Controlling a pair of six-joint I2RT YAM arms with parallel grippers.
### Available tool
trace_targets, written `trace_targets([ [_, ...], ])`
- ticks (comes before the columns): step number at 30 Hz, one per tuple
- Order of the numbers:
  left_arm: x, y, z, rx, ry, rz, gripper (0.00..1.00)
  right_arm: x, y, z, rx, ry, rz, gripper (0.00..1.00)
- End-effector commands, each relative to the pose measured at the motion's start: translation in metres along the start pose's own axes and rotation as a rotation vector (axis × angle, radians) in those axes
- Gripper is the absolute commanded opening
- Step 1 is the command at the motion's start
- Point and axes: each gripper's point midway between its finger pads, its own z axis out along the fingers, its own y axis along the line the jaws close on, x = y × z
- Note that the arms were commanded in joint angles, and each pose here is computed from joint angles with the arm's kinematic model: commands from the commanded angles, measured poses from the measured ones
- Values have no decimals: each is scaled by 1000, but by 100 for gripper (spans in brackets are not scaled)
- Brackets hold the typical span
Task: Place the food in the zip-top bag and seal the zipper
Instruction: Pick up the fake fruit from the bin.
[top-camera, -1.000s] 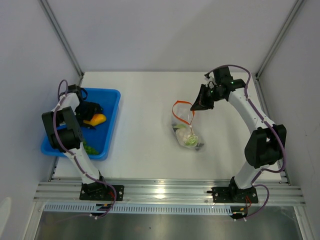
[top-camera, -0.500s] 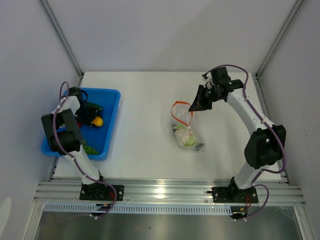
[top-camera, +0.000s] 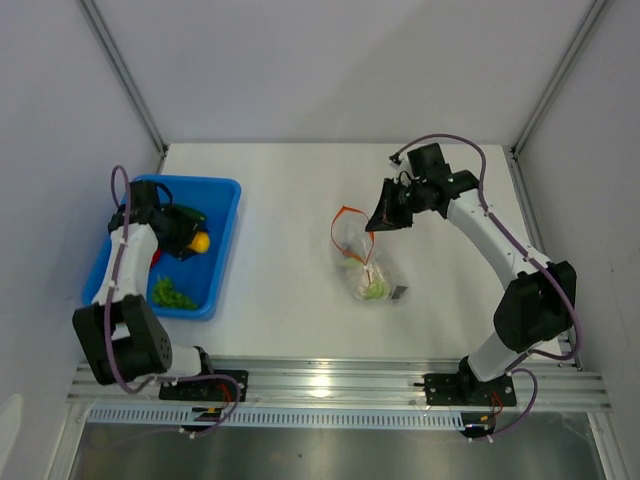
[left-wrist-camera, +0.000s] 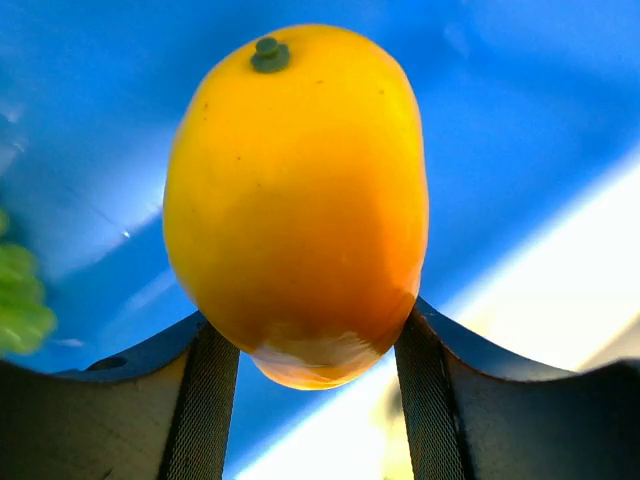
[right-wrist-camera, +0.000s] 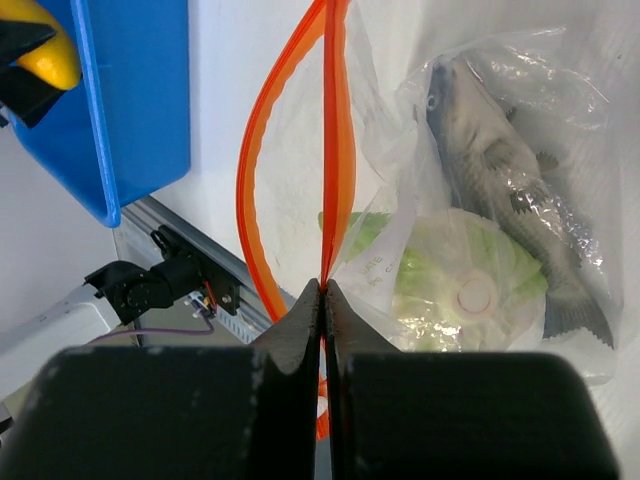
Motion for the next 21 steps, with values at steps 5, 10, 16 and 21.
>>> trace_targets([
  [5,88,-76,-94,420,41,350,1,-4,19,-11,-36,-100,-78,0],
  [10,146,-122,-152,634,164,504,0,1,20,-12,-2,-119,-112,0],
  [16,211,-154,-192,808,462,632,1,4,26,-23,20,-161,-176,0],
  [21,260,-153,-210,869,746,706,1,8,32,-28,-7,-185,-211,0],
])
